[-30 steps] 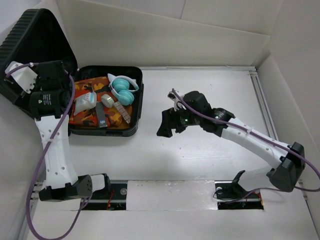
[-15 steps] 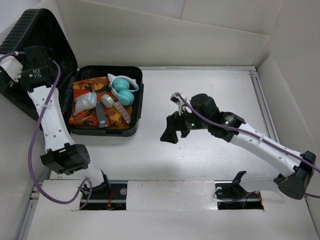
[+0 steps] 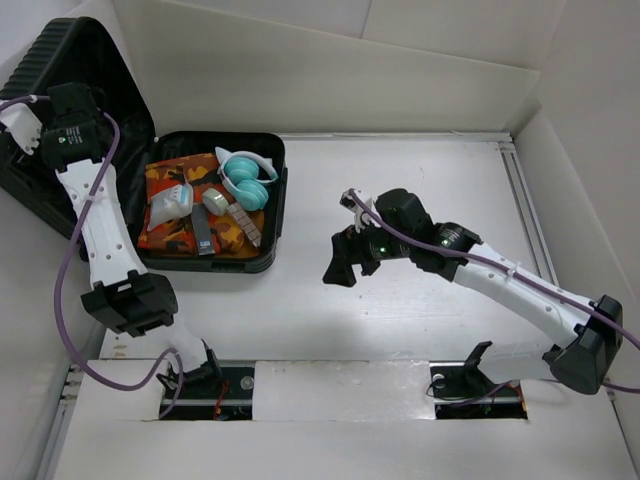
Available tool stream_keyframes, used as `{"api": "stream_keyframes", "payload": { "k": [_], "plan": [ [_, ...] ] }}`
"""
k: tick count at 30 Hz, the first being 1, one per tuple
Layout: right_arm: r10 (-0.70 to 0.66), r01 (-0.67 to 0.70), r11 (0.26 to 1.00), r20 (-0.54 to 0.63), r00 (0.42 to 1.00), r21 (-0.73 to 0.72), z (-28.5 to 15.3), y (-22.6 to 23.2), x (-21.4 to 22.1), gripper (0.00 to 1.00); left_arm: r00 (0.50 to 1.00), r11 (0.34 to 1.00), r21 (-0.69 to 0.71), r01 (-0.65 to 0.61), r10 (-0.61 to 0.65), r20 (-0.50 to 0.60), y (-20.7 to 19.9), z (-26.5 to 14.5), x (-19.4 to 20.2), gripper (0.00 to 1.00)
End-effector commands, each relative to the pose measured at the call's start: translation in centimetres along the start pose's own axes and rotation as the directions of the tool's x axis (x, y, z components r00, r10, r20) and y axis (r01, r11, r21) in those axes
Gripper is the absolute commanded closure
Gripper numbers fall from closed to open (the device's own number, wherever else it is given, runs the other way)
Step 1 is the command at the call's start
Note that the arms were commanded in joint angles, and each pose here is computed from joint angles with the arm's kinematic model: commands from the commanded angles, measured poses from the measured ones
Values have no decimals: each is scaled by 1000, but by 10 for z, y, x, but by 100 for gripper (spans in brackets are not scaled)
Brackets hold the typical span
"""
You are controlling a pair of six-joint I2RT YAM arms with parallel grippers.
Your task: Pack the luggage
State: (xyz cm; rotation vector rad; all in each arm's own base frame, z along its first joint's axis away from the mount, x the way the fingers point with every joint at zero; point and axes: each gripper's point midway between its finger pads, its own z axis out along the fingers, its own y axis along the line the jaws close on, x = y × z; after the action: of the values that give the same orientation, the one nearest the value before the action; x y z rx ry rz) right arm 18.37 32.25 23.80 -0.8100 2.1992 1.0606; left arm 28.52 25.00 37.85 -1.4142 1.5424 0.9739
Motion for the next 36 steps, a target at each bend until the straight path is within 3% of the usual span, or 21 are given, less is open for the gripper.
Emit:
{"api": "stream_keyframes", "payload": {
  "k": [1,3,5,10,15,18,20,21,22,23,25,27,28,29,31,32,35,36],
  "plan": [
    [-18,17,1000,38,999,16,-8,-7,-5,9,994,991,-84,107,-105,34,30,18,-24,53],
    [-13,12,1000,44,999,23,-11,-10,-4,9,988,987,-92,133,-139,-62,40,38,-7,50],
    [-13,12,1000,41,999,15,-9,-9,-2,9,982,981,-64,185,-187,-32,46,38,-21,50],
    [-7,8,1000,22,1000,-4,-6,-7,-3,9,984,986,-43,160,-162,-67,31,42,-13,51],
    [-7,8,1000,22,1000,-4,-5,-7,-5,9,985,987,-5,158,-158,-73,17,38,-13,100],
    [-11,11,1000,30,999,-6,-7,-5,-7,9,989,991,48,125,-121,-88,-2,21,1,100],
    [-2,2,1000,30,1000,-6,-7,-4,-7,9,990,973,189,131,-119,-75,-32,-23,10,100],
    [-9,10,1000,46,999,-11,-8,-2,-12,9,994,969,236,78,-58,-91,-44,-36,35,100],
    [-9,10,1000,46,999,-11,-8,-2,-12,9,997,918,395,46,-16,-78,-63,-89,47,100],
    [-5,5,1000,50,999,-5,-9,-5,-14,9,995,878,473,70,-25,-100,-74,-117,61,100],
    [13,-13,1000,58,998,10,-10,-10,-16,9,984,790,612,15,98,-150,-83,-166,121,100],
    [29,-31,999,80,996,22,-12,-16,-22,9,951,615,786,67,198,-237,-70,-247,167,100],
    [38,-40,999,81,996,21,-12,-16,-22,9,926,581,812,52,276,-256,-60,-259,204,100],
    [49,-51,998,78,996,33,-10,-22,-22,9,906,496,864,93,317,-279,-40,-289,215,100],
    [87,-90,995,79,993,41,-7,-27,-22,8,850,400,909,120,432,-303,-14,-313,245,100],
    [107,-112,992,84,991,57,-4,-34,-23,5,821,364,922,133,480,-308,12,-318,258,76],
    [138,-146,986,96,986,86,-1,-46,-31,0,776,320,930,179,536,-334,43,-315,269,29],
    [156,-165,982,99,983,92,4,-52,-35,0,778,274,934,228,526,-344,56,-316,254,0]
  ]
}}
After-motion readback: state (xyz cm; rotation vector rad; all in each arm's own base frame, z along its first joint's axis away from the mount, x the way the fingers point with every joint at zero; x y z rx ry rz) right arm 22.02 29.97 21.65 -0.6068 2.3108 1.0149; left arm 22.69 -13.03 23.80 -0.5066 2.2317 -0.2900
